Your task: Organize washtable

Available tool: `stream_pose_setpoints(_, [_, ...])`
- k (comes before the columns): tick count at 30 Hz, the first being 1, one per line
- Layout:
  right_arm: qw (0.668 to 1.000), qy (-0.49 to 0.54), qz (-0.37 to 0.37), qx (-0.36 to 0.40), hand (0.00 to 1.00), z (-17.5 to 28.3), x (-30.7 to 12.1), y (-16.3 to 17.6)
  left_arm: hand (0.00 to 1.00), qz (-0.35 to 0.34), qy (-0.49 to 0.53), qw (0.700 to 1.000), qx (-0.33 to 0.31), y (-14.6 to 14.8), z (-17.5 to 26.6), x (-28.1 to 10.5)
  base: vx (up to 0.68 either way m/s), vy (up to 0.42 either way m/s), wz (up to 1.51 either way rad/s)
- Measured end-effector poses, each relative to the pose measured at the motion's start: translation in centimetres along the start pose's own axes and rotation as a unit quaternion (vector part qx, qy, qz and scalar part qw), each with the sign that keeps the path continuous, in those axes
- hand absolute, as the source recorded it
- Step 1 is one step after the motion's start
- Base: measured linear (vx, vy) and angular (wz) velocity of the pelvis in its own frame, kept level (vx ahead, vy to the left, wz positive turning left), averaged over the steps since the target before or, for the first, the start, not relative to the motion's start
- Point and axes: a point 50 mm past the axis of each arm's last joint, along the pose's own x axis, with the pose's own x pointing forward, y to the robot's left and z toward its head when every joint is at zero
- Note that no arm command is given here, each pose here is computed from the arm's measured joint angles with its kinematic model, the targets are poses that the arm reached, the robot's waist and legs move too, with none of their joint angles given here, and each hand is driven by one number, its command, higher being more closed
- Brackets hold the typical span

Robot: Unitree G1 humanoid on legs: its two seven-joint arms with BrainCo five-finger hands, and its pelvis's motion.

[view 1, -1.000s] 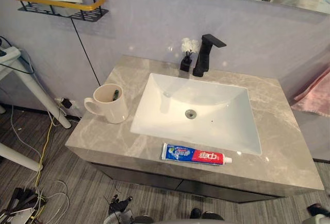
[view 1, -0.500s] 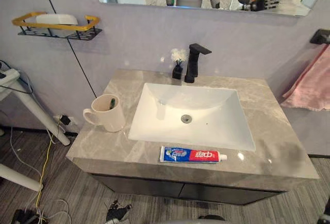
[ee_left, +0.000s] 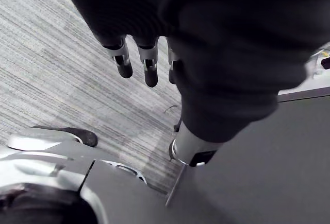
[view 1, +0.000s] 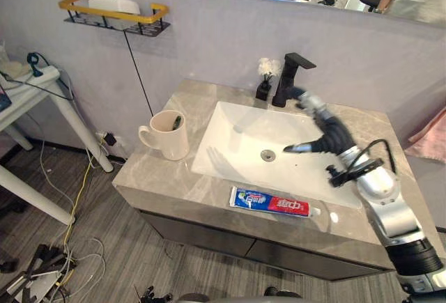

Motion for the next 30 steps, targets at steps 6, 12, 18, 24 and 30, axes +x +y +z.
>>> stream_pose_setpoints(6, [0.993, -0.008, 0.114, -0.038, 0.00, 0.9, 0.0, 2.7, 0.00, -0.010, 0.003, 1.000, 0.009, -0.1, 0.2, 0.2, 0.00, -0.001, 0.06])
stream_pose_setpoints(12, [0.975, 0.008, 0.203, -0.092, 0.00, 0.7, -0.9, 4.7, 0.00, -0.016, 0.007, 1.000, 0.026, -0.1, 0.3, 0.4, -0.02, -0.012, 0.04])
stream_pose_setpoints(18, [0.960, 0.036, 0.229, -0.158, 0.00, -0.2, -2.4, 6.1, 0.00, -0.018, 0.007, 0.999, 0.039, 0.0, 0.5, 0.4, -0.03, 0.000, -0.09])
stream_pose_setpoints(24, [0.947, 0.081, 0.242, -0.193, 0.00, -1.6, -5.1, 7.7, 0.00, -0.025, 0.013, 0.998, 0.058, -0.2, 0.7, 0.6, -0.01, 0.000, -0.03])
stream_pose_setpoints(30, [0.942, 0.118, 0.192, -0.249, 0.00, -2.7, -6.1, 7.8, 0.00, -0.033, 0.015, 0.996, 0.078, -0.4, 0.7, 0.6, -0.04, -0.009, -0.11])
